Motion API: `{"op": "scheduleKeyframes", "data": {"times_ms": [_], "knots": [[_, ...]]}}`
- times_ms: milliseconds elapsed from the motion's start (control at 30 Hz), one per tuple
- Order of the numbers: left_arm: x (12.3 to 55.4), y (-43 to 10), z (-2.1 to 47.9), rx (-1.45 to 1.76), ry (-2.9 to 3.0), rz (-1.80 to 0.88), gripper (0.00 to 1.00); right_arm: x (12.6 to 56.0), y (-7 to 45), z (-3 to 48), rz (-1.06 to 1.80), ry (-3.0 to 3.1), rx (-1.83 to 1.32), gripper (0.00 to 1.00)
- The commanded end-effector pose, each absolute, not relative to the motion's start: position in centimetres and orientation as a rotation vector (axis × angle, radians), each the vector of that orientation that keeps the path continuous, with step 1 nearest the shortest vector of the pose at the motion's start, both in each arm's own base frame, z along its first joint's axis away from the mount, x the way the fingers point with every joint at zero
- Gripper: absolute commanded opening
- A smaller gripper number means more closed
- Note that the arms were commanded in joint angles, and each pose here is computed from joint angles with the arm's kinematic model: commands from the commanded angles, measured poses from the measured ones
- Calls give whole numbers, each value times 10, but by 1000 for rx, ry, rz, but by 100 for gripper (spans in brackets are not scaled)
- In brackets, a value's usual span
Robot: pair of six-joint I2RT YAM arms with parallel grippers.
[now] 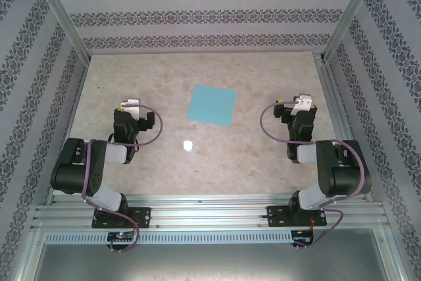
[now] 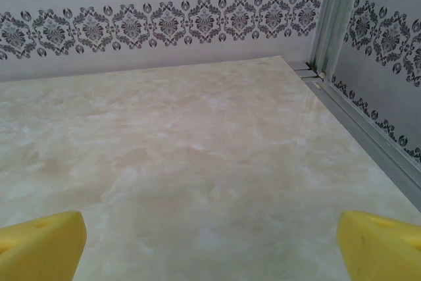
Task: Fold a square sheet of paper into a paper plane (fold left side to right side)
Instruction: Pick up the square sheet of paper from the center of the table.
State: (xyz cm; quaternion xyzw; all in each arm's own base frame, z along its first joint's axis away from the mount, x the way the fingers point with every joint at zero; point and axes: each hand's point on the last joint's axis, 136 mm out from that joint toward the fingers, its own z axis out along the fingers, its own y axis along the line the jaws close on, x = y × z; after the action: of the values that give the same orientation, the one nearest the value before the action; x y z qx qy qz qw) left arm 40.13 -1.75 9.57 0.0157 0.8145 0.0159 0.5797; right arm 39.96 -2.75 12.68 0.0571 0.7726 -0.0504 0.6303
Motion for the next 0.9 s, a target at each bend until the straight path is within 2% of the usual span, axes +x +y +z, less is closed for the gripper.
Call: {"op": "scheduleKeyframes", "data": {"times_ms": [0, 567, 733, 867], "knots": [[406, -19, 103, 55, 1885, 29, 100, 400, -25, 130, -101, 1746, 116, 98], [405, -13, 107, 19, 1880, 47, 100, 399, -25, 131, -95, 1743, 116, 98], [392, -1, 160, -106, 1903, 49, 100, 385, -34, 155, -158, 1775, 183, 98], [378, -20, 196, -280, 1977, -213, 100, 384, -17, 175, -70, 1905, 235, 98]]}}
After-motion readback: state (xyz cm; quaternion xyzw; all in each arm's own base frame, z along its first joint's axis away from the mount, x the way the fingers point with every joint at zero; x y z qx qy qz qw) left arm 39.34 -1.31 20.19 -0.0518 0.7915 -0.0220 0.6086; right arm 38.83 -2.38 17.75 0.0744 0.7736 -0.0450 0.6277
